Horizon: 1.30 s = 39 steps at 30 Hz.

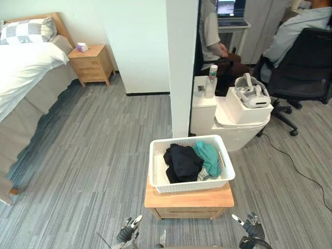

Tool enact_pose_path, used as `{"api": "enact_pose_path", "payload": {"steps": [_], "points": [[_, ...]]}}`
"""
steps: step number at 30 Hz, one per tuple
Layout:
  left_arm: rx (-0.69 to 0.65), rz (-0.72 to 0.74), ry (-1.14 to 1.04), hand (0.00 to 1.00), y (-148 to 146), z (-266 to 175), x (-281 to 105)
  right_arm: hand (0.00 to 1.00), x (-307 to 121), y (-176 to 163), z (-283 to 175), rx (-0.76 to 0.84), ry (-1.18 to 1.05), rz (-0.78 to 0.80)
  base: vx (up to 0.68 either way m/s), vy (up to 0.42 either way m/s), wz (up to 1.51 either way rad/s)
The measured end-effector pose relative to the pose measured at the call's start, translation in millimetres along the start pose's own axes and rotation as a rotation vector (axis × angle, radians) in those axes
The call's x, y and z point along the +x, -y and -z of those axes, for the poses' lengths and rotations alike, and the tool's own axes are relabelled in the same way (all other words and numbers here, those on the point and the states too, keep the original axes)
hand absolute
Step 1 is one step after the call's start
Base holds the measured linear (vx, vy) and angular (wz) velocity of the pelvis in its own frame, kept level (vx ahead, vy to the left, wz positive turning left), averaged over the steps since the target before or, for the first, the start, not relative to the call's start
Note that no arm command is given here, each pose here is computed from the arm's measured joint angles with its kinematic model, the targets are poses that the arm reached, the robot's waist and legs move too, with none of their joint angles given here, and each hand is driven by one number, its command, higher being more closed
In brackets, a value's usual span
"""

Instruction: Tidy the bed and pick cloth on bed and put in laundry

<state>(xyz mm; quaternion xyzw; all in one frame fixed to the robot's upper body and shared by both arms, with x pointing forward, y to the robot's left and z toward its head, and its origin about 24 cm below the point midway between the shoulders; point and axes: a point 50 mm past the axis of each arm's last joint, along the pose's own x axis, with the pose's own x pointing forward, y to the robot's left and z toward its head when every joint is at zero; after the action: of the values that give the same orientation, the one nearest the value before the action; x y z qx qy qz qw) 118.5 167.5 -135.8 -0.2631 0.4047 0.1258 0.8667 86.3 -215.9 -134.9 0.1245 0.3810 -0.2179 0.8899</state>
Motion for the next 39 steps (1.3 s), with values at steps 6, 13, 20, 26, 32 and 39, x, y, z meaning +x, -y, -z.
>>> {"api": "enact_pose_path", "payload": {"steps": [6,13,20,26,32,39], "points": [[-0.018,-0.009,0.04,0.0,-9,5,-11,0.0,4,-12,-7,-0.12,0.005,-0.103,-0.07,-0.047,0.79],[0.103,0.039,0.093,0.0,1,-6,-13,0.0,8,-10,-19,-0.097,0.02,-0.05,-0.03,0.023,1.52],[0.268,0.119,0.012,0.0,6,2,-12,0.0,14,-20,-29,0.001,0.056,-0.013,0.0,0.055,1.19],[0.447,0.233,-0.083,0.0,26,7,-3,0.0,10,-10,-25,0.049,0.027,0.03,-0.1,-0.06,1.23],[0.49,0.205,-0.117,0.0,18,9,-2,0.0,7,-18,-18,0.071,0.013,0.04,-0.05,-0.072,0.68],[0.492,0.163,-0.128,0.0,13,14,-2,0.0,6,-26,-13,0.066,0.007,0.031,0.0,-0.034,-0.03]]}}
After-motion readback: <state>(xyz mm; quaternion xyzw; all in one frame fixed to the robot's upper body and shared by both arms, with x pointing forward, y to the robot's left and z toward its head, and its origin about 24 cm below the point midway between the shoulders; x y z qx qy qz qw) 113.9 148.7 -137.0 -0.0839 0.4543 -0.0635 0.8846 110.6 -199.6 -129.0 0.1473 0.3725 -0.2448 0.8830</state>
